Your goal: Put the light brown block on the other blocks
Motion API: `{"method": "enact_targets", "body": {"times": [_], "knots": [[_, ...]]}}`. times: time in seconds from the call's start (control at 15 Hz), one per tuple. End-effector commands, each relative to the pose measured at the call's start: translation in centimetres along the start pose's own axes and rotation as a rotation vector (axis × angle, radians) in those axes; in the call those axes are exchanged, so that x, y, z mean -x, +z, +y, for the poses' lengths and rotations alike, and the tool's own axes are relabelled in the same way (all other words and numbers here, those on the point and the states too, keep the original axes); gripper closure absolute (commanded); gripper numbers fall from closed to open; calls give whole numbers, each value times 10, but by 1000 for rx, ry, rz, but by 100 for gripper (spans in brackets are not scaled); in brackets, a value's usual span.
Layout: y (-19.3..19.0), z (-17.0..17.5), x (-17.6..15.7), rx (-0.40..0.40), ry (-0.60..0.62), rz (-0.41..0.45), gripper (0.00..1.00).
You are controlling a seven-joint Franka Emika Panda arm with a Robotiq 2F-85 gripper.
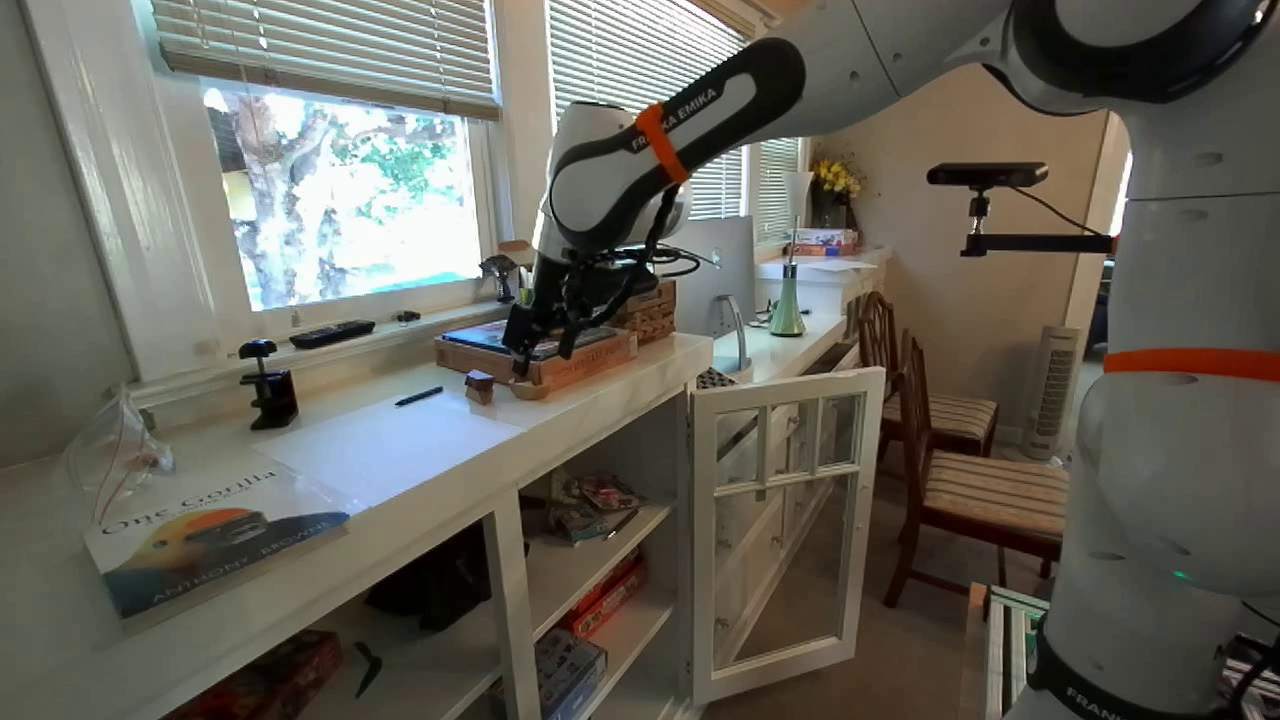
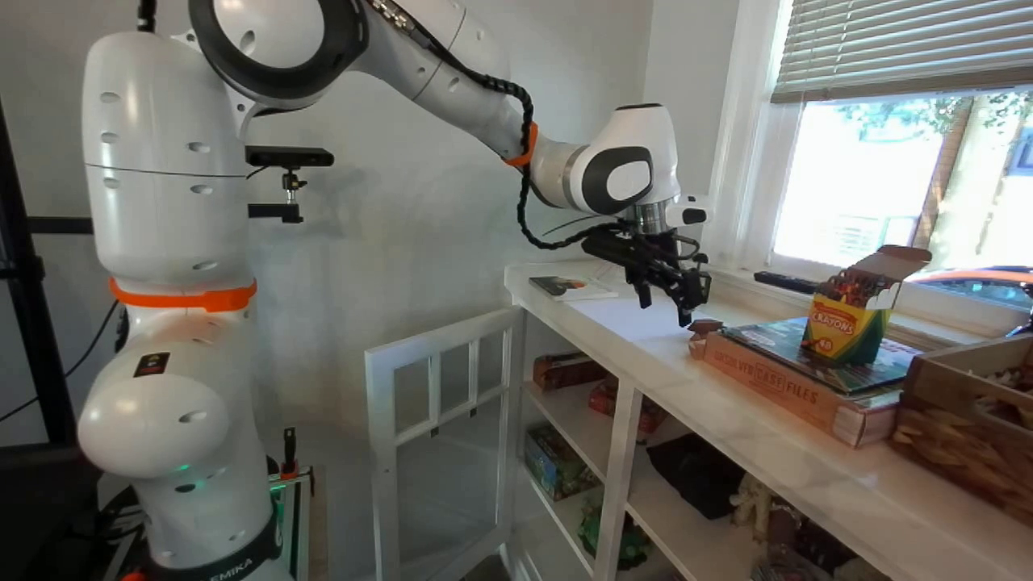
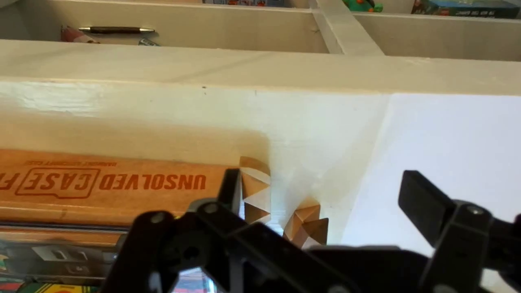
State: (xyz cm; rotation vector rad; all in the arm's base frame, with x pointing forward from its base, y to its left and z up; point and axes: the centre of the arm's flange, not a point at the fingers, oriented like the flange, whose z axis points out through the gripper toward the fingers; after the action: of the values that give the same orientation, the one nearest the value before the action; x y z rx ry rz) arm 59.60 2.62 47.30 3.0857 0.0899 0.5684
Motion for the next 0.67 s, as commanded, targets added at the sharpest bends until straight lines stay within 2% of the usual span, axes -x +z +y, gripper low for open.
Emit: {"method": "enact_targets", "body": {"times": [0.0,0.6], "knots": [[15,1,-12,25,17,3,0],[52,5,-15,15,-5,6,0]]}}
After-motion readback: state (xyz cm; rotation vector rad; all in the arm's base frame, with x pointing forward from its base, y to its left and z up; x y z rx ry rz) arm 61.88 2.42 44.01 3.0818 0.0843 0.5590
